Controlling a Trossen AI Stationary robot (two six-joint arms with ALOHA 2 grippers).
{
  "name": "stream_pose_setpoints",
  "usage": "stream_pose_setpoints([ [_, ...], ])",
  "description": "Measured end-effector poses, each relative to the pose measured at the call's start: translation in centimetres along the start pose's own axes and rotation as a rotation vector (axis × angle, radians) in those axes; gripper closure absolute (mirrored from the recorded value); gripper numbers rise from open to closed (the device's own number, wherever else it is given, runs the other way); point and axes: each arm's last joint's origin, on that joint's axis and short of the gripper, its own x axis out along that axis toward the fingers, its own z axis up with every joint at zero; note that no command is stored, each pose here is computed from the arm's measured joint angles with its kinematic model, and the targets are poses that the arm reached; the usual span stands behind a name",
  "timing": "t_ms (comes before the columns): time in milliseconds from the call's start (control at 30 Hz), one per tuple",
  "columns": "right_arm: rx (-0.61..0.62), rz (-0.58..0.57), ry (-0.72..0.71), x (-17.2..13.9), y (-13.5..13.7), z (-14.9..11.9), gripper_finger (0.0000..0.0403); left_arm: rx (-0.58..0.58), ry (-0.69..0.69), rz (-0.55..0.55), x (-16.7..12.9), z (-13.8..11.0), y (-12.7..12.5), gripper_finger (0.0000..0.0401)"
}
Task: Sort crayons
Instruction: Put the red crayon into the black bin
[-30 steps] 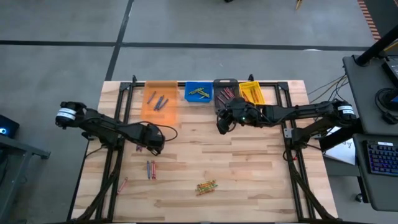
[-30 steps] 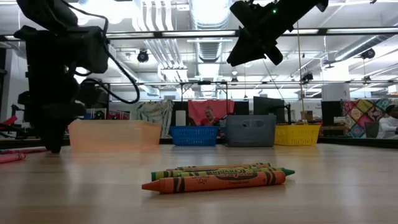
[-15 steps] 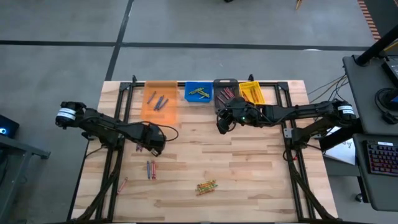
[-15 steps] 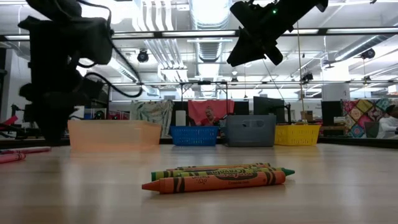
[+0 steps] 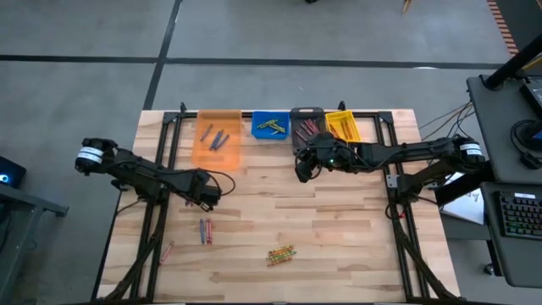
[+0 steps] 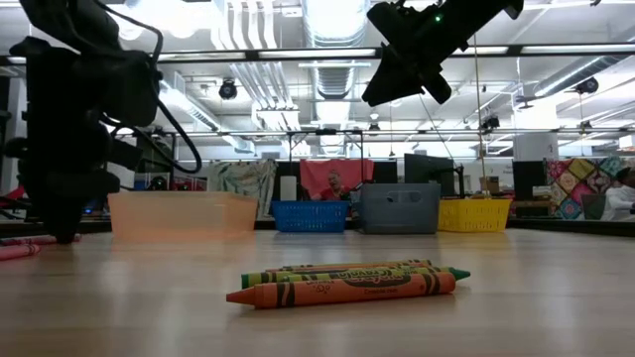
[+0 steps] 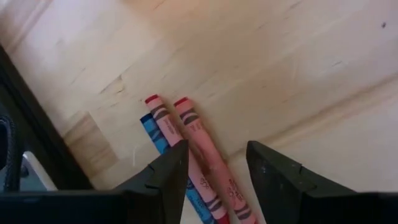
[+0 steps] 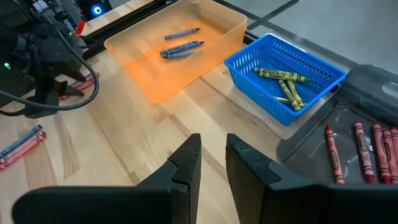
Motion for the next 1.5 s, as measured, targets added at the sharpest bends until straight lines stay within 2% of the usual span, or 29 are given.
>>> stream_pose_setpoints([
  [233, 0.002, -0.001, 0.001, 0.0, 0.0, 0.0, 0.0340, 0.006, -0.022, -0.040, -0.1, 0.3, -0.5, 0.0266],
  [567, 0.003, -0.001, 0.001, 0.0, 0.0, -0.1, 0.0339, 0.043, -0.103, -0.193, -0.6, 1.0, -2.1, 0.0309],
  [733, 0.002, -0.002, 0.002, 0.0, 0.0, -0.1, 0.0339, 0.109, -0.143, -0.331, -0.7, 1.4, -3.2, 0.0337],
  [967, -0.003, -0.009, 0.016, 0.2, -0.2, -0.6, 0.0339, 0.170, -0.222, -0.504, -1.2, 2.0, -4.5, 0.0394],
  [1067, -0.005, -0.011, 0.022, 0.3, -0.3, -0.8, 0.0340, 0.208, -0.270, -0.580, -1.8, 2.4, -5.2, 0.0394],
  [1300, 0.006, -0.015, 0.029, 0.3, -0.4, -1.1, 0.0340, 0.314, -0.362, -0.630, -4.0, 3.5, -6.2, 0.0399],
  [1500, 0.004, -0.017, 0.031, 0.4, -0.4, -1.2, 0.0341, 0.465, -0.506, -0.683, -7.4, 5.0, -7.2, 0.0400],
])
